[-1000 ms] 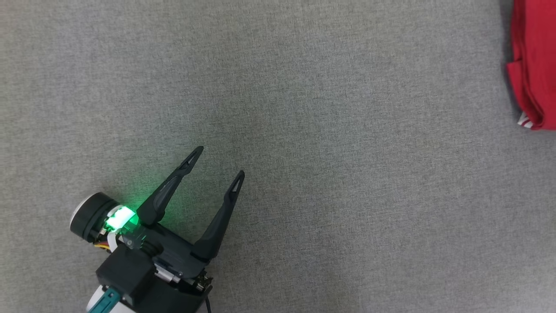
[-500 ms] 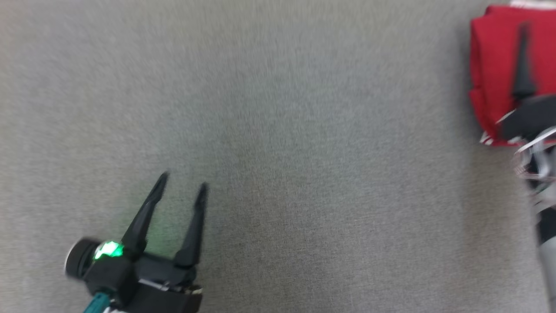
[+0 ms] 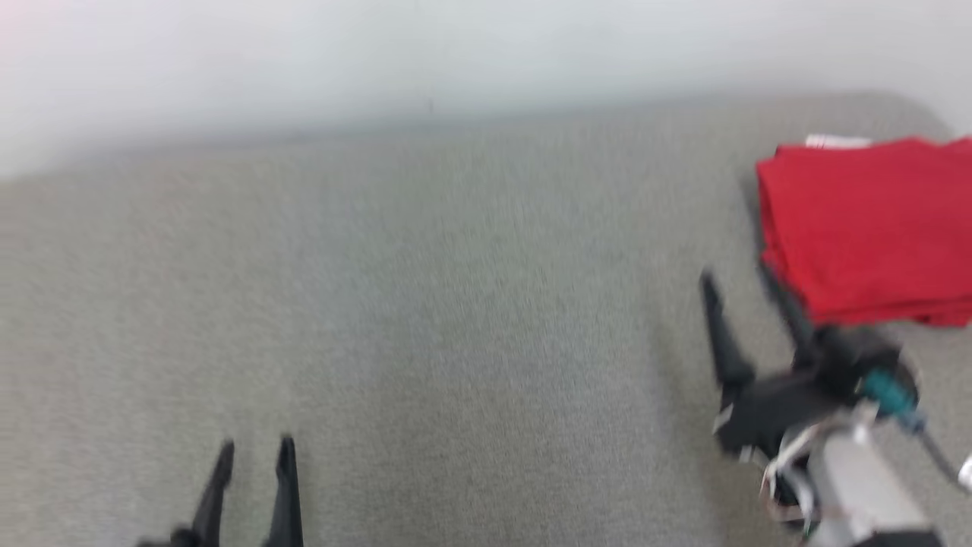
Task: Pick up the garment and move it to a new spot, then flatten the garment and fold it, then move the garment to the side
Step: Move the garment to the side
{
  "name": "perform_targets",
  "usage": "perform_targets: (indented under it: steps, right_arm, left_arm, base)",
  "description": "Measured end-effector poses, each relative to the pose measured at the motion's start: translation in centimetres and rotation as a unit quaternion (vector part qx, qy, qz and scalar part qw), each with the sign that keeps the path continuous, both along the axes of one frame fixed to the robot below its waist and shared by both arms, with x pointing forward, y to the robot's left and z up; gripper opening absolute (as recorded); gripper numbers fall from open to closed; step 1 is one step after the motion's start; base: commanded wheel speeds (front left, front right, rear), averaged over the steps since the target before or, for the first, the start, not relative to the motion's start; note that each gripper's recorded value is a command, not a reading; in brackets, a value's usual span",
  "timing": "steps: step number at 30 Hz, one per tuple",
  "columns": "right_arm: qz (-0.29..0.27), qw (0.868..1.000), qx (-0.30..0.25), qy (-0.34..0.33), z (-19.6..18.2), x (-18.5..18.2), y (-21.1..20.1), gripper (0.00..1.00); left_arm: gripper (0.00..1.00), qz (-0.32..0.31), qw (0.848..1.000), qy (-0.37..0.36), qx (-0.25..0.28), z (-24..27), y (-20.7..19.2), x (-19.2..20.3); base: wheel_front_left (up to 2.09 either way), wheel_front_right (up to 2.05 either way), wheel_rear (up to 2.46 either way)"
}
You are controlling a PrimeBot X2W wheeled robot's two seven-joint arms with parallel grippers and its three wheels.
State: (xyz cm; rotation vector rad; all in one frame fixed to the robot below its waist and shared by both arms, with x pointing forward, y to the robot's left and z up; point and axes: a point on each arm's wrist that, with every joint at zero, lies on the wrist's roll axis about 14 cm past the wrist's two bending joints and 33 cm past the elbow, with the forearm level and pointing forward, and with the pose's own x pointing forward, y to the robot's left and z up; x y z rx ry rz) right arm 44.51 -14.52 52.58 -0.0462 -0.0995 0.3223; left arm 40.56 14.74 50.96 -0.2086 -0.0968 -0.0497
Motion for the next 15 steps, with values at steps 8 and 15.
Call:
perform_targets:
  steps: [8,15]
  right_arm:
    - [0.012,0.999,0.025,-0.041,2.7,-5.7,1.4,1.00]
    - [-0.007,0.998,0.033,-0.048,2.5,-9.9,0.8,1.00]
  left_arm:
    - [1.00,-0.011,0.997,-0.068,0.046,4.5,0.3,-4.3]
    - [1.00,0.026,0.994,-0.090,0.063,5.8,2.6,-7.6]
  base:
    - [0.00,0.00,0.00]
    - [0.00,0.00,0.00]
